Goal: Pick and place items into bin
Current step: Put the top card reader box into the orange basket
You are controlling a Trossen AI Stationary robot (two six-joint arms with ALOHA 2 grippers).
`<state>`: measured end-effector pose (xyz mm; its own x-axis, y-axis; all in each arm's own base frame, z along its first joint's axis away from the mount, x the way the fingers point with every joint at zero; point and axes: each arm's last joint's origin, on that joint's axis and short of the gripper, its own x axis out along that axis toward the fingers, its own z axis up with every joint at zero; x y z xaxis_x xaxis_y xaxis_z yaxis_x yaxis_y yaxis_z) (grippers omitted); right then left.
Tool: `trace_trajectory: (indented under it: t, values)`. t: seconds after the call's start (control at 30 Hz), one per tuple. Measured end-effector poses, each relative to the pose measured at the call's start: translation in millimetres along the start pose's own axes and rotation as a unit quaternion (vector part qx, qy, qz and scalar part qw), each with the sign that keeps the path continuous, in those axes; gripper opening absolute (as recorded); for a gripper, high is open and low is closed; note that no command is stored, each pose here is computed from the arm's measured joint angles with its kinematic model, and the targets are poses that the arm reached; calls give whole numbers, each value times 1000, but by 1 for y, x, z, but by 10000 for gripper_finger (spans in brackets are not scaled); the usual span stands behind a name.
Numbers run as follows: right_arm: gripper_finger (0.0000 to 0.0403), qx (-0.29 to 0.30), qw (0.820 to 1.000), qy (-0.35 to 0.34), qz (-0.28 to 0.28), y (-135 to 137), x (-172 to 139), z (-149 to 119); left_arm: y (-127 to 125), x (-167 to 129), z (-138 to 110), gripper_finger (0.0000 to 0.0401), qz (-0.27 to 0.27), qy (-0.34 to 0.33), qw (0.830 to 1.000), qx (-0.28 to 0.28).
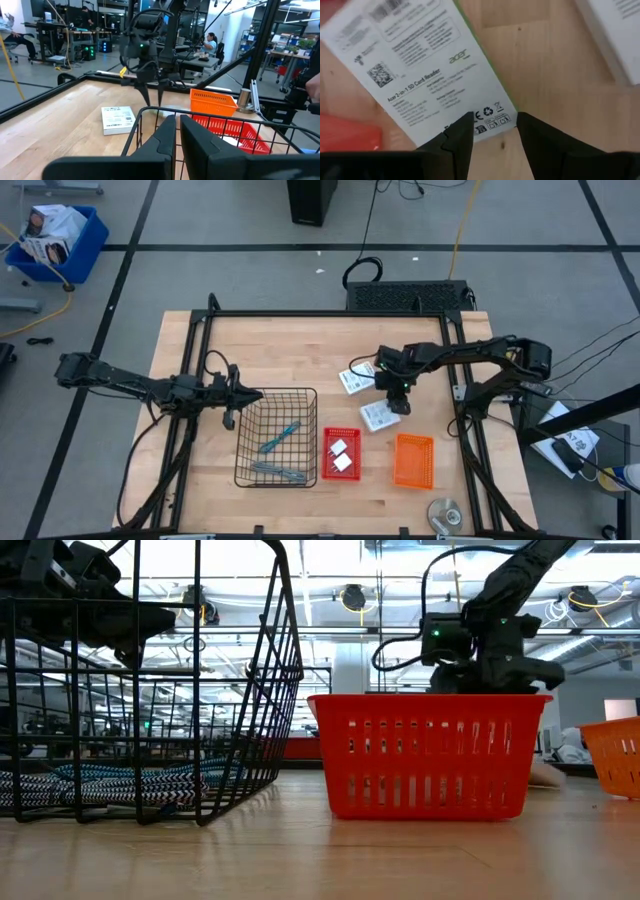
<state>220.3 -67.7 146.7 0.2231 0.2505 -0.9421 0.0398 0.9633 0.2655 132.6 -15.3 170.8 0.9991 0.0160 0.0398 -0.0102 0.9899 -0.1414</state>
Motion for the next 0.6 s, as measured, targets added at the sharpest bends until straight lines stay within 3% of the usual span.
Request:
trace_trajectory:
  t: [0.13,0.6]
  values:
    - [153,-19,999,-28,-40,5,-9,3,0,0,0,31,0,0,1000,0]
    - [153,-66,993,-89,-46,11,-16,13,0,0,0,31,0,0,1000,0]
